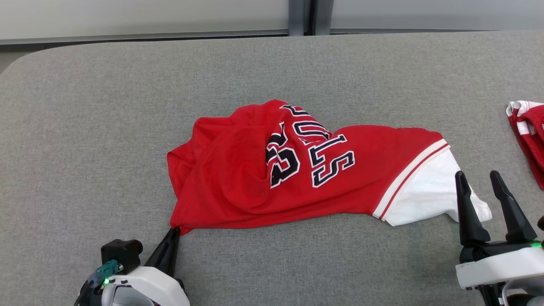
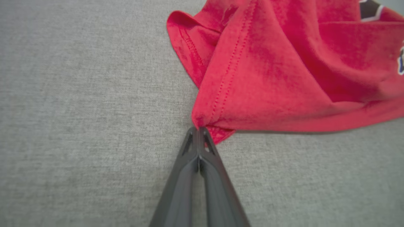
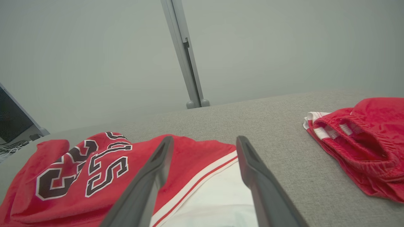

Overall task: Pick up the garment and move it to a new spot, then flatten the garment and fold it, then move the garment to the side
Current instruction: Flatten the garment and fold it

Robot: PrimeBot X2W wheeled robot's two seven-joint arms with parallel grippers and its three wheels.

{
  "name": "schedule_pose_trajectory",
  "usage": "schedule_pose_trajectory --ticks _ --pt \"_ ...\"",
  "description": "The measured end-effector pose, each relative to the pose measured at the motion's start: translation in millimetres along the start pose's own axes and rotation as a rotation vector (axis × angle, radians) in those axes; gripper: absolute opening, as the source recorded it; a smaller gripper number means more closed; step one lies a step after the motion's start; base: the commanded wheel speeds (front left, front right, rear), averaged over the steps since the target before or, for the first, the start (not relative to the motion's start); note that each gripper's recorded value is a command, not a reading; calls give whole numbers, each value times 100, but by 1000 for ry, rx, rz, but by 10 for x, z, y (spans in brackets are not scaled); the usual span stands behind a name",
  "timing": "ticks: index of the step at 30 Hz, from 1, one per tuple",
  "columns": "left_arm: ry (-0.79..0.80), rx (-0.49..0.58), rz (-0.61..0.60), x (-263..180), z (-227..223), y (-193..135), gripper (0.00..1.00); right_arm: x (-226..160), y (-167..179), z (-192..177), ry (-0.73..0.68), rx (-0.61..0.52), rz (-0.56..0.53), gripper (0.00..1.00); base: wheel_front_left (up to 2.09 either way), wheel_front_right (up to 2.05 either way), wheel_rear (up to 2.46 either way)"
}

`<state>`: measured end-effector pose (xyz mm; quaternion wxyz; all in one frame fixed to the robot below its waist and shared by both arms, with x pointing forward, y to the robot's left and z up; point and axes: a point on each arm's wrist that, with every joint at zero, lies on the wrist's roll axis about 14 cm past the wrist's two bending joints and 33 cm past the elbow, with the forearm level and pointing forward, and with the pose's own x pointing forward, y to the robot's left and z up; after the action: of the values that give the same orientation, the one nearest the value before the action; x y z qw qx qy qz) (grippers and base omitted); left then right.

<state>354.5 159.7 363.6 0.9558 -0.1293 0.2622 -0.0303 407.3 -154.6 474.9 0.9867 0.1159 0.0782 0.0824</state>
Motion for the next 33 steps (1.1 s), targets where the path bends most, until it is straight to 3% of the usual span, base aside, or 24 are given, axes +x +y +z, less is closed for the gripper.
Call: schedule_pose_trajectory --ticks 2,3,4,15,23,33 --pt "0 -5 -1 -4 -10 -1 0 13 6 2 -1 2 2 100 0 0 0" --pt "-5 -15 0 -9 -8 1 24 25 11 3 0 2 4 100 0 0 0" --pt "-21 -20 4 -15 10 6 98 33 13 3 0 2 4 100 0 0 0" --pt "-347 15 142 -210 782 371 100 23 125 202 -53 -16 36 100 0 0 0" --pt "-577 88 114 -421 1420 204 100 -152 111 285 -66 -48 27 100 0 0 0" --pt "-560 136 55 -604 1310 -52 100 -414 78 303 -52 -76 10 100 0 0 0"
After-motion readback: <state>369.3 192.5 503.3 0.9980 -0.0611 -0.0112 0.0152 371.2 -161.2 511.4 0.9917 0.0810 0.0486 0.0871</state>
